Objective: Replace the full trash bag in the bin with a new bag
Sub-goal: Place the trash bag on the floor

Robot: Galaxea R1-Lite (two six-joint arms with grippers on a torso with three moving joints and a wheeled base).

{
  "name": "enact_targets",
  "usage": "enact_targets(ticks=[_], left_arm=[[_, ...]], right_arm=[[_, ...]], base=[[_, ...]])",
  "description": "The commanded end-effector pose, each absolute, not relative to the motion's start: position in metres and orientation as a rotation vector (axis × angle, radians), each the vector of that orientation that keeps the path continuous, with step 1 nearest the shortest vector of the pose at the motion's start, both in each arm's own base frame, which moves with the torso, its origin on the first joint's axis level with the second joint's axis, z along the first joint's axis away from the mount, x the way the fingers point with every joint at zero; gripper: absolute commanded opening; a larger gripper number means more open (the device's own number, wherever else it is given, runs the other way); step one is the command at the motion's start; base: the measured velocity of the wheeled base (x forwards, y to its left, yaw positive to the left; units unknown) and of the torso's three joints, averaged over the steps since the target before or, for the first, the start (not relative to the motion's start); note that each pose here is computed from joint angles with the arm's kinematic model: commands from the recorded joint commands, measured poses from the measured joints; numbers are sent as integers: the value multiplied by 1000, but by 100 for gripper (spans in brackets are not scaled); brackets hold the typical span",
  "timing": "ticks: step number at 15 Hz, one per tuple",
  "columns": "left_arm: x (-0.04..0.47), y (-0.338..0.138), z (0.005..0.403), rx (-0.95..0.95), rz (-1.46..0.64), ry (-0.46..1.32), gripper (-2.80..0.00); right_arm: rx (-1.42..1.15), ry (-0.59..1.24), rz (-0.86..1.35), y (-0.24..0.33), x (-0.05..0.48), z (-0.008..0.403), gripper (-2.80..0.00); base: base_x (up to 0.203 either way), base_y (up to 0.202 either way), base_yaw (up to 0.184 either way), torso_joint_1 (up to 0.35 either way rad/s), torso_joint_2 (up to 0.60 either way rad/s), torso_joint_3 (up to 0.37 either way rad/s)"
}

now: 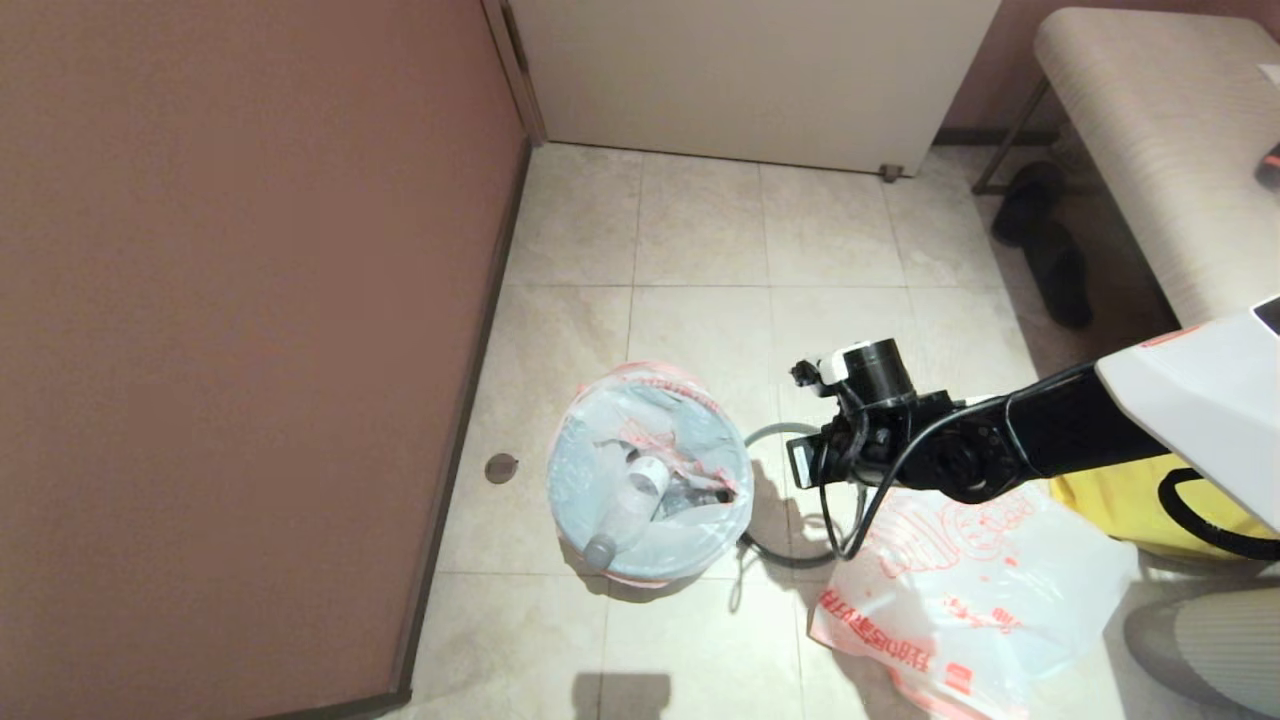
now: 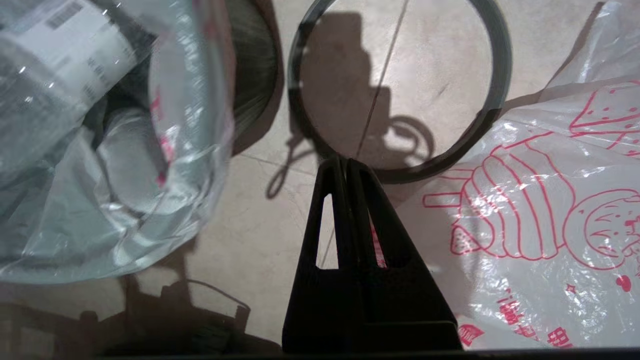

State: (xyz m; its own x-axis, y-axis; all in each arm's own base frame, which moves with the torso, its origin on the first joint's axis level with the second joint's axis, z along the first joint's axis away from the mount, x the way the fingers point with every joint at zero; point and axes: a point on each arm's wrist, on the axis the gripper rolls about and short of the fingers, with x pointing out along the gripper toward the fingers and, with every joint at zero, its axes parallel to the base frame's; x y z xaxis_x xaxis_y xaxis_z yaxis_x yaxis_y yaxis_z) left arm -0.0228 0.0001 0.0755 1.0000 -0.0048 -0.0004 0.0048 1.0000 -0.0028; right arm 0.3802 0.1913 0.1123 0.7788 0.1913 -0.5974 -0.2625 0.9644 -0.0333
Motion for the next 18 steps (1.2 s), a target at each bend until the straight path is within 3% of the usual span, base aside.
enact_targets(ticks=[1, 13, 18], left_arm=[[-23, 0, 75, -3, -5, 0, -280], [-23, 0, 75, -3, -5, 0, -280], [-23, 0, 75, -3, -5, 0, -280]], right_arm=[[-138, 658, 278, 204, 372, 108, -280], [-164, 543, 388, 270, 386, 97, -280], [-193, 545, 301, 261, 393, 77, -280]], base=[[0, 0, 0, 0, 0, 0], [0, 0, 0, 0, 0, 0], [0, 0, 0, 0, 0, 0]])
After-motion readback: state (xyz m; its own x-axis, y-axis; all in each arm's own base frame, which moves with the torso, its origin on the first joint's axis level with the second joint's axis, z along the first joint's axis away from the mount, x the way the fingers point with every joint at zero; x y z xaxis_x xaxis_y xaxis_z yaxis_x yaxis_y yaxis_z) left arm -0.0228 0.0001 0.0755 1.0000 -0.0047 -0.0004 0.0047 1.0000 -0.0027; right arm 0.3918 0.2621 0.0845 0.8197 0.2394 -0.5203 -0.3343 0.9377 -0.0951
